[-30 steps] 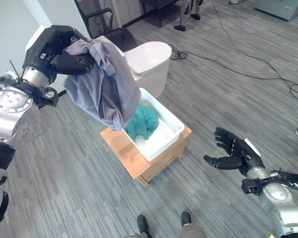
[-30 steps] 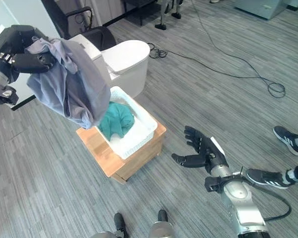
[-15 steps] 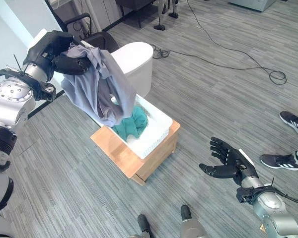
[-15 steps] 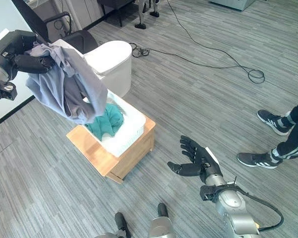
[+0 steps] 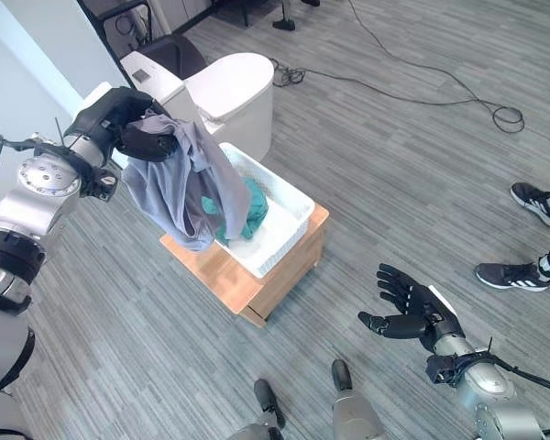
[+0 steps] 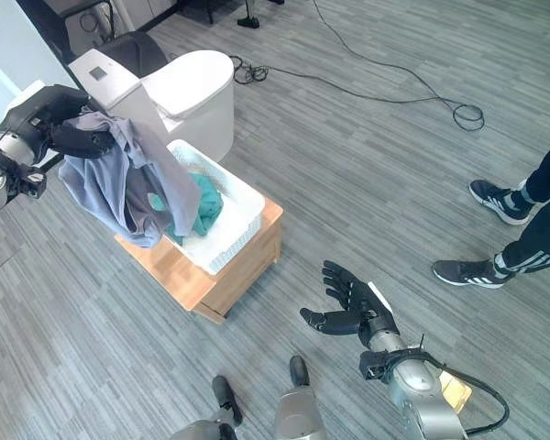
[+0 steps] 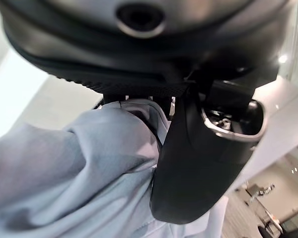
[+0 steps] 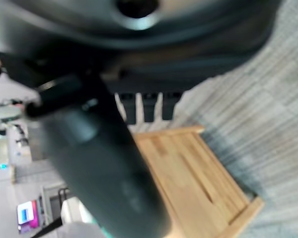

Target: Pick up bed clothes into laundry basket.

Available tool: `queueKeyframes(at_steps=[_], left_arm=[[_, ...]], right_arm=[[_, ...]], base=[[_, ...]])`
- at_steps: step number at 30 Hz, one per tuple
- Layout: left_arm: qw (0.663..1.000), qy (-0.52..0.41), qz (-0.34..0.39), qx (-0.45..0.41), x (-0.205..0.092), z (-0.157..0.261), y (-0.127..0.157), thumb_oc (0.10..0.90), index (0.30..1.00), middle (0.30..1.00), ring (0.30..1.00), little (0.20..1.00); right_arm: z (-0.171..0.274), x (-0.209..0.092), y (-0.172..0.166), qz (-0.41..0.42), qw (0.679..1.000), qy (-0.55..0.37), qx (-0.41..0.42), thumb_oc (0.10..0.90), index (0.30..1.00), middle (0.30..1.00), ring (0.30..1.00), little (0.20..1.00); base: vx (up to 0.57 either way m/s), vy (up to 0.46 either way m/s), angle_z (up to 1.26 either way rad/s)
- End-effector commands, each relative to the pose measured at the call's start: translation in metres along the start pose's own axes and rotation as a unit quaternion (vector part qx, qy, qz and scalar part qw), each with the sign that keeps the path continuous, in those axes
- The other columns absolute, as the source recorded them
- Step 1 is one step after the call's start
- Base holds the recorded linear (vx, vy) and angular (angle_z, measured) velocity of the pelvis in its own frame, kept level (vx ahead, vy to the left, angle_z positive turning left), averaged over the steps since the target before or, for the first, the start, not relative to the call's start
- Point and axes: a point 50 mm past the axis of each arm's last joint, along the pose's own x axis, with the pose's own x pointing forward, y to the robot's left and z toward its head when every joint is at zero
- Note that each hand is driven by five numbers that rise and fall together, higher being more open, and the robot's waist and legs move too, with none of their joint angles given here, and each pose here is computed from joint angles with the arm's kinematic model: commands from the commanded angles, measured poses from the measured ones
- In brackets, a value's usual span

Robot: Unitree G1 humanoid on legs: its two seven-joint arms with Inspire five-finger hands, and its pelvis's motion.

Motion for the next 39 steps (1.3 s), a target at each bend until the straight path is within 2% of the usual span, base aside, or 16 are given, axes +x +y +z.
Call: queueKeyframes(at_steps=[1, 6, 13, 27, 37, 38, 39], left_arm=[[0.969, -0.212, 0.123, -0.005, -0.002, 0.129, 0.072, 0.400, 0.300, 0.300, 0.300, 0.300], [0.965, -0.234, 0.116, 0.020, 0.003, 0.152, 0.066, 0.400, 0.300, 0.300, 0.300, 0.300], [0.962, -0.244, 0.122, 0.012, 0.003, 0.159, 0.067, 0.400, 0.300, 0.300, 0.300, 0.300], [0.971, -0.177, 0.162, 0.008, 0.004, 0.125, 0.081, 0.400, 0.300, 0.300, 0.300, 0.300], [0.975, -0.160, 0.149, 0.025, 0.007, 0.116, 0.075, 0.400, 0.300, 0.300, 0.300, 0.300], [0.978, -0.148, 0.147, 0.028, 0.009, 0.112, 0.074, 0.585, 0.578, 0.578, 0.578, 0.578], [0.978, -0.148, 0.147, 0.028, 0.009, 0.112, 0.074, 0.800, 0.900, 0.900, 0.900, 0.900]], right_arm=[[0.044, 0.007, 0.009, 0.026, 0.992, -0.122, 0.011, 0.800, 0.900, 0.900, 0.900, 0.900], [0.040, 0.004, 0.012, 0.035, 0.993, -0.113, 0.016, 0.800, 0.900, 0.900, 0.900, 0.900], [0.035, 0.001, 0.013, 0.040, 0.994, -0.104, 0.020, 0.800, 0.900, 0.900, 0.900, 0.900], [0.022, -0.007, 0.014, 0.046, 0.996, -0.074, 0.017, 0.800, 0.900, 0.900, 0.900, 0.900], [0.015, -0.010, 0.014, 0.044, 0.997, -0.061, 0.016, 0.800, 0.900, 0.900, 0.900, 0.900], [0.016, -0.010, 0.014, 0.044, 0.997, -0.061, 0.014, 0.800, 0.900, 0.900, 0.900, 0.900], [0.016, -0.010, 0.014, 0.044, 0.997, -0.061, 0.014, 0.800, 0.900, 0.900, 0.900, 0.900]], base=[[0.00, 0.000, 0.00], [0.02, -0.003, -0.03], [0.03, 0.001, -0.11], [0.01, -0.002, -0.06], [-0.01, -0.006, 0.03], [-0.02, 0.008, 0.03], [-0.02, 0.011, 0.03]])
